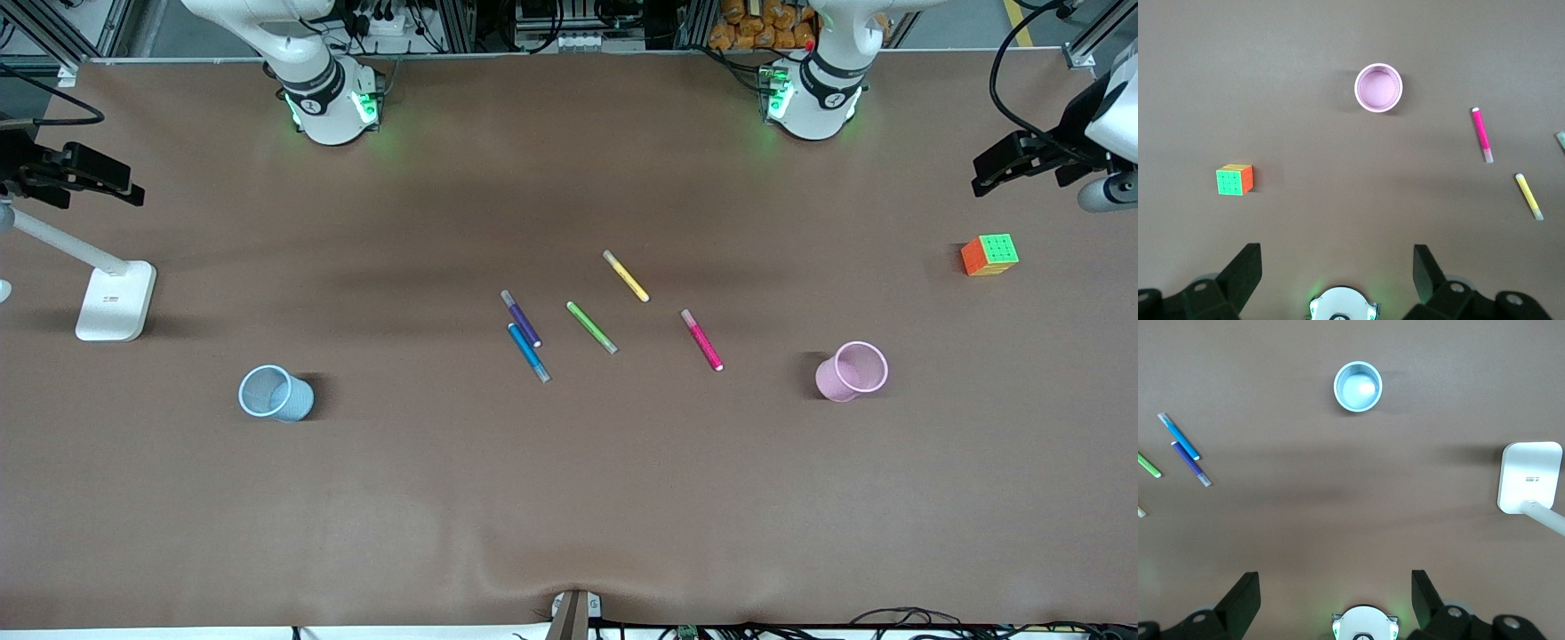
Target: Place pink and blue markers in matching cups
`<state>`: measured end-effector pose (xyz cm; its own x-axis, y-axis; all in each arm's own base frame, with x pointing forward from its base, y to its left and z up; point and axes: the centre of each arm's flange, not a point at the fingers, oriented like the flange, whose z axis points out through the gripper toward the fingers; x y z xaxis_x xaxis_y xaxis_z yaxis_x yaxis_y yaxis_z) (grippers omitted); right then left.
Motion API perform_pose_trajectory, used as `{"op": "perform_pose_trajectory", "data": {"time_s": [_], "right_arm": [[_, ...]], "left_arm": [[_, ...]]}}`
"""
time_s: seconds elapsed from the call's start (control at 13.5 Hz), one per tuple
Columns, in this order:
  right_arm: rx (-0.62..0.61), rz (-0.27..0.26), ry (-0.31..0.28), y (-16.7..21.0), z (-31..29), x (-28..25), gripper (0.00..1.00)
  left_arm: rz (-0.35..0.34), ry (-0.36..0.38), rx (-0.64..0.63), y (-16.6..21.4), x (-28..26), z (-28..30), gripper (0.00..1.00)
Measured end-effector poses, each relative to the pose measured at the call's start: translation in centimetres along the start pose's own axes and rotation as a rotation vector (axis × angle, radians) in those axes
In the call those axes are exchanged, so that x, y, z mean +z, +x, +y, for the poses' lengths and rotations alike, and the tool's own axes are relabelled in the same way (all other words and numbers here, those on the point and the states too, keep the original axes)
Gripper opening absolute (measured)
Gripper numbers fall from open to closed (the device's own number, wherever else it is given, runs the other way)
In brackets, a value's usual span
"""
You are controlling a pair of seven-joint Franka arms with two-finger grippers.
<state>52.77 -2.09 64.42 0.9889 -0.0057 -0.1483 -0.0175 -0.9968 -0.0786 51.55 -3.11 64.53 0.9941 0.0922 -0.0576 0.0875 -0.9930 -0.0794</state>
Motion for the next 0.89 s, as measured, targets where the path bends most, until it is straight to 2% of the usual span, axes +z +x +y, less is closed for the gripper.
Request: {"op": "perform_pose_trajectory", "data": {"time_s": [0.45, 0.89], "right_arm": [[-0.032, 0.036, -0.003, 0.5, -1.7, -0.2, 1.0], [-0.036, 0.027, -0.005, 0.6, -1.9, 0.1, 1.0]], "left_arm": [[-0.006, 0.0, -0.004, 0.5, 0.6, 0.3, 1.0], [-0.016, -0.002, -0.054, 1.7, 2.7, 4.5, 1.0]]}}
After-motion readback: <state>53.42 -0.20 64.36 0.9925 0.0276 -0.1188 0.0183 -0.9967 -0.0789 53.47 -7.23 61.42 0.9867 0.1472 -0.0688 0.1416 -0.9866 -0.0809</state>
